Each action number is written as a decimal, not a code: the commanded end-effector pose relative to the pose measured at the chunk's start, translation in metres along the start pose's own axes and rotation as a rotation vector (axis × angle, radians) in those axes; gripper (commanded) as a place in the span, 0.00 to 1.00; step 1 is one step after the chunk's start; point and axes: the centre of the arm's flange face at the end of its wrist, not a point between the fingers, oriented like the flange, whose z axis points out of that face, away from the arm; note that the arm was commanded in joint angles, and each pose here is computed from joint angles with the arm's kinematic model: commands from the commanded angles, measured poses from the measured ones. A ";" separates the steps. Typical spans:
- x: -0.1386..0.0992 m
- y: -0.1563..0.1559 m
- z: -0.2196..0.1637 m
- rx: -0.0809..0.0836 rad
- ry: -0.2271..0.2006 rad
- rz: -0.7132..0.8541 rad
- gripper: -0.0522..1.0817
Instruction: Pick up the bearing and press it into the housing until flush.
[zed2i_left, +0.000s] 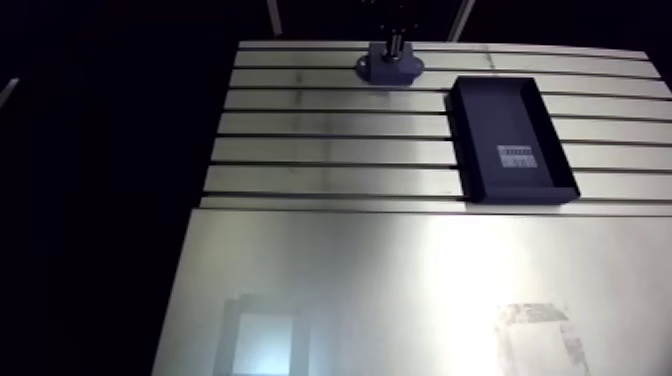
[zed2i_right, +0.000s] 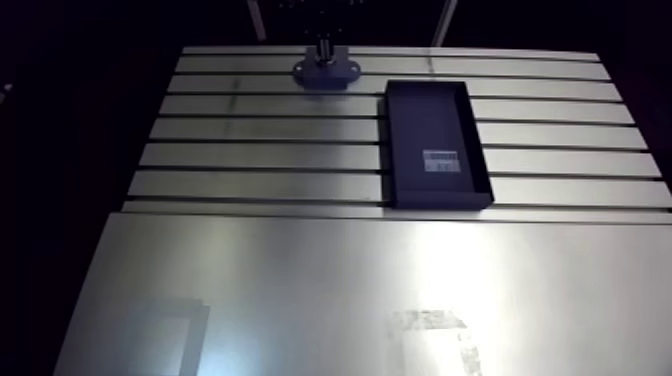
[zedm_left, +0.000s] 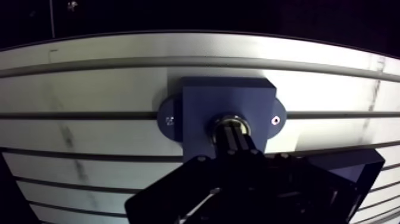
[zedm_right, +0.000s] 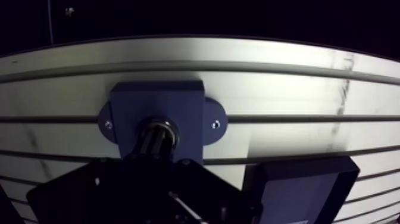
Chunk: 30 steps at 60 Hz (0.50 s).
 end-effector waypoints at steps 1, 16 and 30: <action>-0.001 0.000 0.002 0.000 -0.002 -0.003 1.00; 0.000 0.000 0.001 0.000 0.009 -0.006 1.00; 0.000 0.000 0.002 0.000 0.008 -0.006 1.00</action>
